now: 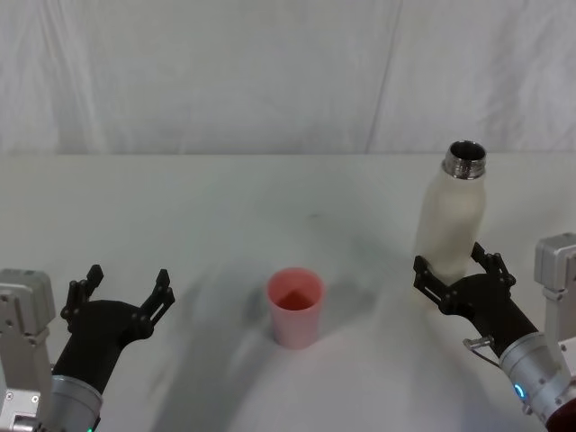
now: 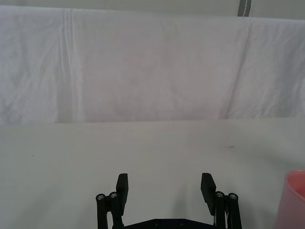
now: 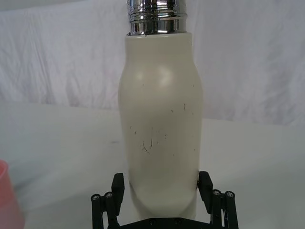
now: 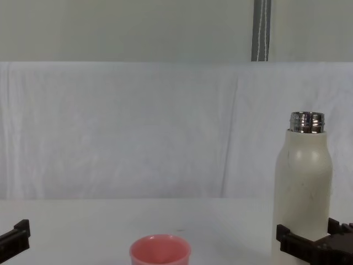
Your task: Grasp the thermos with one hand and pour water into the cup lid.
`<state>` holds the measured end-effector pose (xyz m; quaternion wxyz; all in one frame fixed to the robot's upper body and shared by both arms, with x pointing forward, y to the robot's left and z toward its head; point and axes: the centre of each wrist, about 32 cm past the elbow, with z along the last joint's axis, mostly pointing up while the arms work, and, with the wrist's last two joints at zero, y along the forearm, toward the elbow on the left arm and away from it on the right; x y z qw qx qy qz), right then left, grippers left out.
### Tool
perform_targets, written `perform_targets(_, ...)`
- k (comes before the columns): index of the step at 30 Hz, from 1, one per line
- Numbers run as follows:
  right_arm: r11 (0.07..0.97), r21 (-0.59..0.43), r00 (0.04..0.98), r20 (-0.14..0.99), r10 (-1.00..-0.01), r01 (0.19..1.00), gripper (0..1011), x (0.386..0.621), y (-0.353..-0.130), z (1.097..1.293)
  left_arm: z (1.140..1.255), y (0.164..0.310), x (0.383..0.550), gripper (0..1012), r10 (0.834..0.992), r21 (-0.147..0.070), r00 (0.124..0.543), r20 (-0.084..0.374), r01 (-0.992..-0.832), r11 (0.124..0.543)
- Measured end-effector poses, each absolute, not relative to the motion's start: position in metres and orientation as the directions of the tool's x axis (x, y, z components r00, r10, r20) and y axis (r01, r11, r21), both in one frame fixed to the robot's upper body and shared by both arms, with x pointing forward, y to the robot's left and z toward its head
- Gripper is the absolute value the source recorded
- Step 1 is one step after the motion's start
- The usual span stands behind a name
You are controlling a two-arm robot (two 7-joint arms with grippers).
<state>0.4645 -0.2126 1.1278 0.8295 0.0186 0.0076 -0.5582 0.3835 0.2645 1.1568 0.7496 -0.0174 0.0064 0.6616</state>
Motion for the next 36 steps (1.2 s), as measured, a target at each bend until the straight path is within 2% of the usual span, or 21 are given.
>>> perform_targets(36, 0.358, 0.018, 0.359, -0.018, -0.933, 0.933, 1001, 0.443, -0.224, 1.133, 1.157, 0.265, 0.384, 1001, 0.992, -0.018, 0.124, -0.033, -0.992, 0.124)
